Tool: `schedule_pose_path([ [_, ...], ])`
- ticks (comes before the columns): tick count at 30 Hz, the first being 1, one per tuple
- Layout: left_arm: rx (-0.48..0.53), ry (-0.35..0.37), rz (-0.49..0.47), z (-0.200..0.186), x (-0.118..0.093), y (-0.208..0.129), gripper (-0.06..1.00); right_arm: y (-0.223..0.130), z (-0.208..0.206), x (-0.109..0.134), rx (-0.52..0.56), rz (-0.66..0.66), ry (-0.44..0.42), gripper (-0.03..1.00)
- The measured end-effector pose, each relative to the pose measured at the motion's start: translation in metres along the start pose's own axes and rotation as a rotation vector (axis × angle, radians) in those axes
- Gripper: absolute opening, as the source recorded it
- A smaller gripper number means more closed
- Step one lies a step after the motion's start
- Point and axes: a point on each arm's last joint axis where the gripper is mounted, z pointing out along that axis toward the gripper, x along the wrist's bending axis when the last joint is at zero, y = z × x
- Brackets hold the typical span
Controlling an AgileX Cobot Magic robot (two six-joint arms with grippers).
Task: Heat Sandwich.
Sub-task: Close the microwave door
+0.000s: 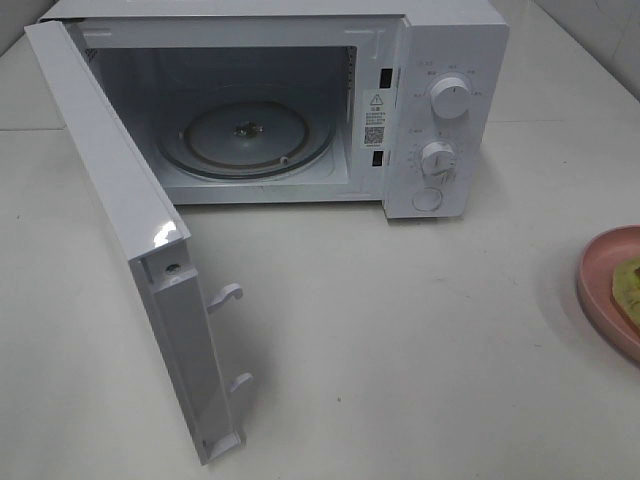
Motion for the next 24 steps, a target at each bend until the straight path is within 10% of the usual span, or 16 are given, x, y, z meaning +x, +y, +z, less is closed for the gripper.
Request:
schedule_pose_path([
  [24, 0.03, 0.011, -0.004, 0.023, 0.001, 0.033, 0.86, 0.0, 0.0, 0.0, 0.0, 0.0, 0.0, 0.76],
])
